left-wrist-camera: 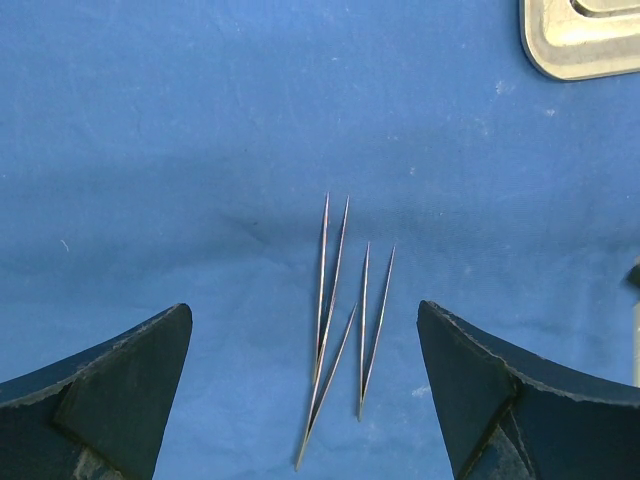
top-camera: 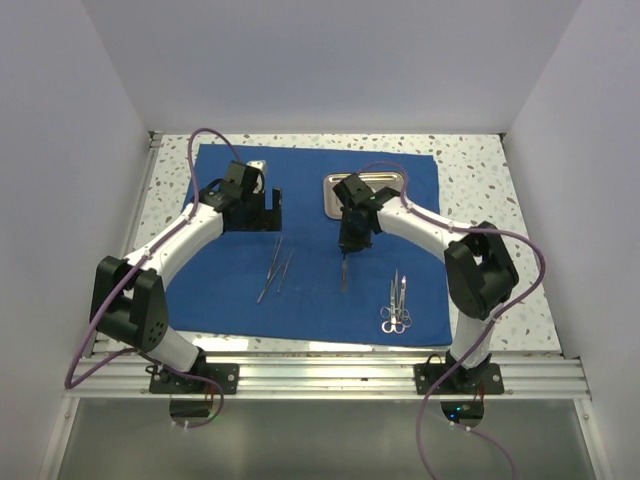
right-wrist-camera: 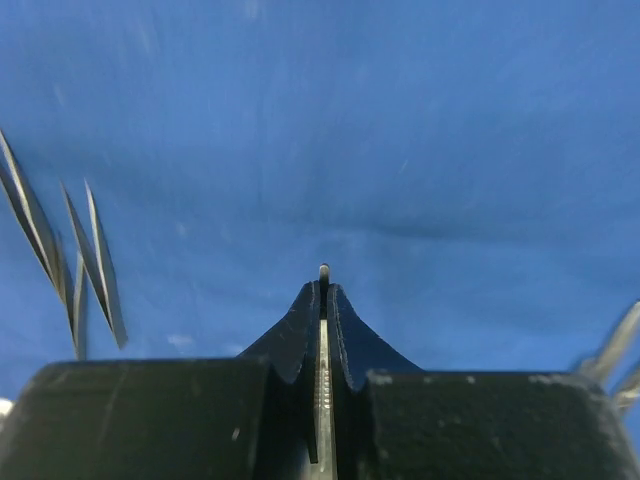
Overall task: Open and lay out the surgical kit
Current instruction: Place the medical item in the surgical kit.
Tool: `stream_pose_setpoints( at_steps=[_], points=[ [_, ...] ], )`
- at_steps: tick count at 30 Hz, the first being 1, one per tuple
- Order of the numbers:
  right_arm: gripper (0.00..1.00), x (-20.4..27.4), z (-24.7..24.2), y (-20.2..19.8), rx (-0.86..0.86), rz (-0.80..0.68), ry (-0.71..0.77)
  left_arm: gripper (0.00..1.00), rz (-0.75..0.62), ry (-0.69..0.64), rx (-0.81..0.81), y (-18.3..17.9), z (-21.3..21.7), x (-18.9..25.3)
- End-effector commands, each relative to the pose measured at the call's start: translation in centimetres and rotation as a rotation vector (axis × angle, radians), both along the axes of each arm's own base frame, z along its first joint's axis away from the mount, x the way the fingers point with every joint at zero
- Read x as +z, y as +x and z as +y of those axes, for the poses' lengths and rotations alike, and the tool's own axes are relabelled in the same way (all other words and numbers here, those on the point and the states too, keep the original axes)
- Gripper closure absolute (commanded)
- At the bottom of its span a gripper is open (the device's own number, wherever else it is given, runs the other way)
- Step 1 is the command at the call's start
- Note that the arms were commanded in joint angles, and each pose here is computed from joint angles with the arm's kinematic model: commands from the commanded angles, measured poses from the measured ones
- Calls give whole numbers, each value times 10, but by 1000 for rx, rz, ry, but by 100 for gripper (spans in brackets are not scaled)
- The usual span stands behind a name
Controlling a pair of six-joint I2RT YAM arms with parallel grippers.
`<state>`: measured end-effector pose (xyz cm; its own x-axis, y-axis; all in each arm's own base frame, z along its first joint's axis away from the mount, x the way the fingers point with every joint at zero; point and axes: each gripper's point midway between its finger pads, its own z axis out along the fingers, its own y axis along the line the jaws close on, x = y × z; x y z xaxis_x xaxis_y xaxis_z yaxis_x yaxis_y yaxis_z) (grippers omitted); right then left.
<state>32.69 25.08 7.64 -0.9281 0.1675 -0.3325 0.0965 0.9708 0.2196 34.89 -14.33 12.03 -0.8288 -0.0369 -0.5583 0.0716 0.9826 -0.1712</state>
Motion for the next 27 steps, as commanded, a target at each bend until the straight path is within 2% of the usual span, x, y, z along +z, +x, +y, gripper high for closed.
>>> stream_pose_setpoints(
  at_steps=[1,8,9,11,13,14,15,17,21,27],
  points=[
    [100,8,28,-16,3,-10,103,2,-65,-36,2,7,-2,13],
    [100,-11,22,-27,18,26,36,2,-69,-39,1,8,-3,15],
    [82,-13,18,-28,12,35,15,2,-70,-40,0,8,-3,15],
    [56,-8,13,-27,5,19,-4,2,-68,-41,-1,7,-3,14],
    [46,-3,9,-27,-2,9,-17,2,-67,-41,0,5,-3,13],
    [37,1,7,-26,1,0,-22,2,-68,-41,0,5,-2,14],
    [34,3,3,-27,0,-2,-42,2,-71,-41,0,6,-2,14],
    [30,13,2,-23,4,-24,-47,2,-69,-44,0,5,-3,13],
    [30,36,-11,-5,-10,-94,-105,2,-71,-46,1,5,-3,14],
    [32,63,-50,68,-133,-170,-82,2,-62,-41,2,2,-1,12]
  ],
)
